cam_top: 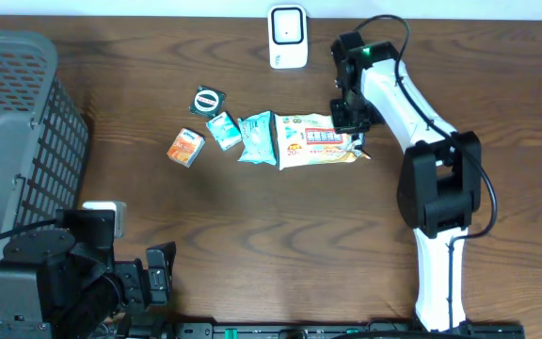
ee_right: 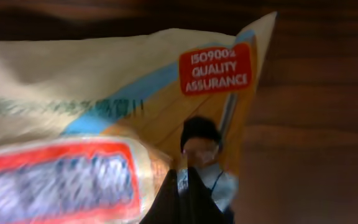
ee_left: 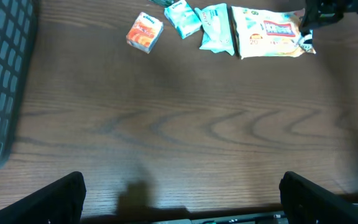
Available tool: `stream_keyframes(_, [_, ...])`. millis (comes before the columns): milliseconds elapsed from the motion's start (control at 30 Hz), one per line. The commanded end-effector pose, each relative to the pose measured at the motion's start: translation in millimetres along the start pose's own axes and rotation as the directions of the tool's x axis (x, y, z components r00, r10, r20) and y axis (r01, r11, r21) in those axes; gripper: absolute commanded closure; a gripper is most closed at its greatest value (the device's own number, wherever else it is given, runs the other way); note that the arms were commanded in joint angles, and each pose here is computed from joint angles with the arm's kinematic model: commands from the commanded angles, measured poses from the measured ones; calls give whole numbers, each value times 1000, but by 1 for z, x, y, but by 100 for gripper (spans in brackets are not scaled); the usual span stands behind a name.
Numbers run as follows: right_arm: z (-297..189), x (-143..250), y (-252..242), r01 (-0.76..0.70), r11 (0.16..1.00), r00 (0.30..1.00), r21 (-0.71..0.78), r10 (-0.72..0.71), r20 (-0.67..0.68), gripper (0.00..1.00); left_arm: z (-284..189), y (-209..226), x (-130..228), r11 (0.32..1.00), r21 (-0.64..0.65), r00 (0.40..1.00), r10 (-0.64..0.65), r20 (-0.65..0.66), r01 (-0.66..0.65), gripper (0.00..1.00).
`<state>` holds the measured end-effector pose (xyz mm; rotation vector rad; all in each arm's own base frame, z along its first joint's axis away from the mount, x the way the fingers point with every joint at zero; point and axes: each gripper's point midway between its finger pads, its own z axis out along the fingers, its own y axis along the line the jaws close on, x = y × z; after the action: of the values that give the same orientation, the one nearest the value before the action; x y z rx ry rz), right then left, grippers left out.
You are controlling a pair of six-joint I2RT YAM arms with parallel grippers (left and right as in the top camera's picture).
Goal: Scan the item barcode
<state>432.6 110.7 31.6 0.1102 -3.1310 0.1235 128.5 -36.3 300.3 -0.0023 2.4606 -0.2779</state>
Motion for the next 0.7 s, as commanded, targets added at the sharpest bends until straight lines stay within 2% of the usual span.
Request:
stream_keyframes(0, [22, 5, -13, 9, 1000, 998, 10, -8, -58, 99, 0, 2, -1, 1000, -10, 1000, -8, 2, 8, 2])
stream_keyframes(200, [28, 13, -23, -5, 1000, 994, 18, 7, -110, 99, 0, 2, -1, 1000, -10, 1000, -8, 2, 8, 2])
stream_keyframes(400, [-33, 11, -29, -18, 1000, 999, 0, 18, -49, 99, 0, 2, -1, 1000, -10, 1000, -8, 2, 8, 3])
stream_keyframes(533, [-77, 14, -10, -6, 995, 1000, -104, 8, 16, 99, 0, 2, -1, 1000, -9, 1000, -8, 2, 8, 2])
stream_keyframes(667, [-96, 10, 23, 40, 976, 996, -213, -23, 84, 99, 0, 2, -1, 1000, -10, 1000, -8, 2, 8, 2])
